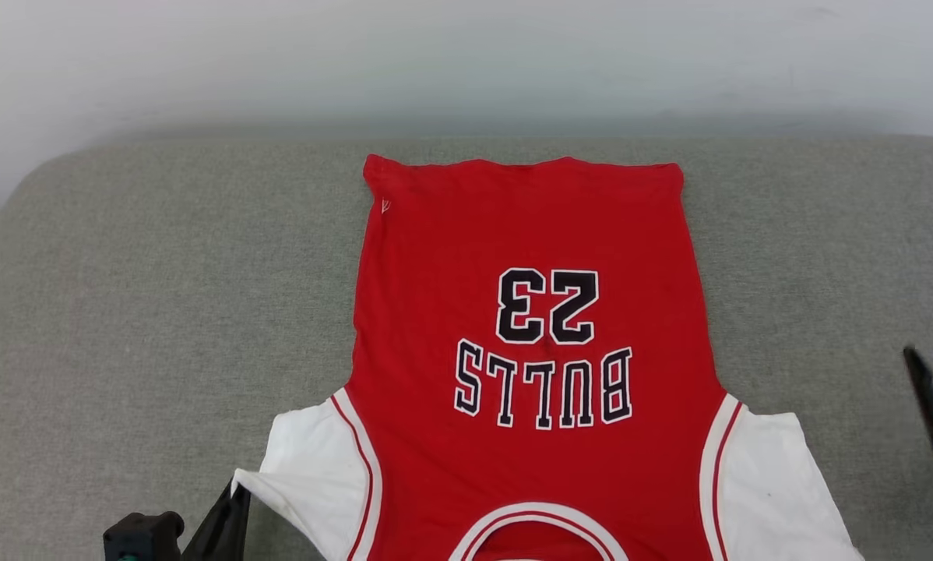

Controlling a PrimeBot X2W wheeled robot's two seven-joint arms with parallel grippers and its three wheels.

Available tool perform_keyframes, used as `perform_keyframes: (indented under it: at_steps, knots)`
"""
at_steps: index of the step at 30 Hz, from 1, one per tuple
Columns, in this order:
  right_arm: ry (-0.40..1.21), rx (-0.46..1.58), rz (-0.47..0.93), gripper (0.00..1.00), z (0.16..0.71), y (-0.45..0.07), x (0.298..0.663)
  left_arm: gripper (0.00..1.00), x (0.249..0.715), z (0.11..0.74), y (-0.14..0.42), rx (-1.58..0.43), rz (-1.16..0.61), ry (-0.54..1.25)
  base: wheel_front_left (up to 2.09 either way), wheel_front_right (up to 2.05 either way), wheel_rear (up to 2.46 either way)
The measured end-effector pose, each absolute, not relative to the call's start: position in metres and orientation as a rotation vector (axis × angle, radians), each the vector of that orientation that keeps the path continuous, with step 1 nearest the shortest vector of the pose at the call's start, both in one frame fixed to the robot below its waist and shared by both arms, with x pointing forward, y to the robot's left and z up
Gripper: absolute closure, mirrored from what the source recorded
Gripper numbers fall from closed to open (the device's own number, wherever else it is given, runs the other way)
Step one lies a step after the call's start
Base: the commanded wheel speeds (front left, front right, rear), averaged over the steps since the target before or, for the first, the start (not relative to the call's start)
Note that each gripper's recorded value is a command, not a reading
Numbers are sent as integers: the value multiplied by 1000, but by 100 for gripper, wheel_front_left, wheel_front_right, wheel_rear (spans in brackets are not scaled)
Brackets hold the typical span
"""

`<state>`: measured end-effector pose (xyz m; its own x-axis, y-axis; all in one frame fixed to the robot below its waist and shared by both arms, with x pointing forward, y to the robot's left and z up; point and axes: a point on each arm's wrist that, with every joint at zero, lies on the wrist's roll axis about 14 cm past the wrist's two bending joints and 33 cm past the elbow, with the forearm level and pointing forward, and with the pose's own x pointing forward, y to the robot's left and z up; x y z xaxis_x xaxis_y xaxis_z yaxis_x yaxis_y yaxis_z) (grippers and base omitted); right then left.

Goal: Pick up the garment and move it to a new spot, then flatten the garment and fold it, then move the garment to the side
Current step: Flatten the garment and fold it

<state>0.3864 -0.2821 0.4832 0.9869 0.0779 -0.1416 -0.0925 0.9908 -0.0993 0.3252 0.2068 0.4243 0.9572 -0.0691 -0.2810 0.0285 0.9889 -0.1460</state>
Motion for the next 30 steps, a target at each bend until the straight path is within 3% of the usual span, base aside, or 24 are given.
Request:
perform_keyframes:
  at_steps: [8, 13, 16, 21, 26, 30]
  knots:
    - [-56, -184, 175, 0, 581, -256, 477, 100, 350, 439, 198, -144, -55, 218, 0, 0, 0]
    - [-78, -216, 254, 0, 611, -222, 540, 100, 369, 438, 193, -147, -60, 202, 0, 0, 0]
    - [41, -217, 287, 0, 592, -204, 575, 100, 378, 433, 192, -147, -57, 203, 0, 0, 0]
    - [401, -233, 316, 0, 527, -186, 615, 100, 387, 425, 194, -153, -33, 209, 0, 0, 0]
    - [718, -222, 323, 0, 470, -177, 632, 100, 395, 419, 195, -157, -17, 210, 0, 0, 0]
    - [877, -205, 316, 0, 436, -173, 643, 100, 402, 412, 197, -150, -10, 215, 0, 0, 0]
